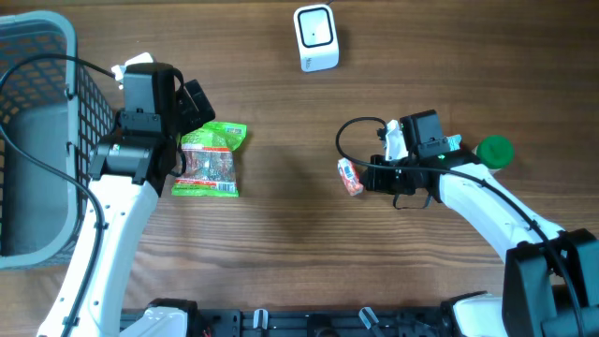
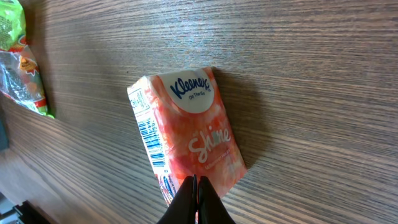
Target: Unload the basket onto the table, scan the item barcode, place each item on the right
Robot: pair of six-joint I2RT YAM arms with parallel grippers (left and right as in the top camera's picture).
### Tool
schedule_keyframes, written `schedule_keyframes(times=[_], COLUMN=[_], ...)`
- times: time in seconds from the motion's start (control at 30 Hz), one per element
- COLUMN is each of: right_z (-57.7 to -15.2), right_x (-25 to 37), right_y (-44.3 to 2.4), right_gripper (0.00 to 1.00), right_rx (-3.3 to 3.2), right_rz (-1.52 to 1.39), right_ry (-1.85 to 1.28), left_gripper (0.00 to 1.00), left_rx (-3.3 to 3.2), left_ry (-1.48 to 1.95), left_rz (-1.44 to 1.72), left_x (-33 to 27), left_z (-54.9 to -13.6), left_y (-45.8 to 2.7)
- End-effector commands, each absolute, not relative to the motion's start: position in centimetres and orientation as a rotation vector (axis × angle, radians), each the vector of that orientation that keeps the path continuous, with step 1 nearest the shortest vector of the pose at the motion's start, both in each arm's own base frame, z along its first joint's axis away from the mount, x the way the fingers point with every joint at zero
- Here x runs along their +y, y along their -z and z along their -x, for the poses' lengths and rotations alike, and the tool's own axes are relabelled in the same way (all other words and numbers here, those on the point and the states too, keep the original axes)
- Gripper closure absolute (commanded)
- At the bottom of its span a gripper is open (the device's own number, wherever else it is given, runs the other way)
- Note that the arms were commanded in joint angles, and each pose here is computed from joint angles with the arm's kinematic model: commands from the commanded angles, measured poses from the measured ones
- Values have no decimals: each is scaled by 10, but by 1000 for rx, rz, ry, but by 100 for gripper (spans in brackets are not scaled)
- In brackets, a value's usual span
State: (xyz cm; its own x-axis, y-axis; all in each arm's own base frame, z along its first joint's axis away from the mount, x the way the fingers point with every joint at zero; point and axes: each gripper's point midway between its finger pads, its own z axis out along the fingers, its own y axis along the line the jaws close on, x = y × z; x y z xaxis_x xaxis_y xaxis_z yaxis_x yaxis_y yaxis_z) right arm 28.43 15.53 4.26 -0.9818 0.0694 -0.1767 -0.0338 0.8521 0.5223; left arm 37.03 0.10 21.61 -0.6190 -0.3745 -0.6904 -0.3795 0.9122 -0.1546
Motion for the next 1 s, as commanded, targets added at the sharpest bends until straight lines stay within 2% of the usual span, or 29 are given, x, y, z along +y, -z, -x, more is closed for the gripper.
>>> schedule_keyframes(times=[0.0,0.4,0.5,0.67,0.73,0.97], right_z=[-274,-267,-275,-284,-287,-302], right_x=[170,198,198,200,200,183], right_y=[-41,-45,-52,-71,-76,-68], right_gripper=[96,96,90,64,61,62], right_rx=[2853,2821,2790,2736,2713,2670], right_rz=[31,177,202,395,468,561], right_ry=[-853,-874,-874,-836,-815,-598], left_gripper=[0,0,0,0,0,0], left_rx=[2275,2275,2275,2275,2275,2275], left_ry=[-27,-27,-27,-27,-27,-27], left_rz=[541,541,541,541,541,541], left_x=[6,6,6,6,6,6], left_z=[-372,-372,-372,-372,-372,-372], left_y=[-222,-222,-222,-222,-222,-222])
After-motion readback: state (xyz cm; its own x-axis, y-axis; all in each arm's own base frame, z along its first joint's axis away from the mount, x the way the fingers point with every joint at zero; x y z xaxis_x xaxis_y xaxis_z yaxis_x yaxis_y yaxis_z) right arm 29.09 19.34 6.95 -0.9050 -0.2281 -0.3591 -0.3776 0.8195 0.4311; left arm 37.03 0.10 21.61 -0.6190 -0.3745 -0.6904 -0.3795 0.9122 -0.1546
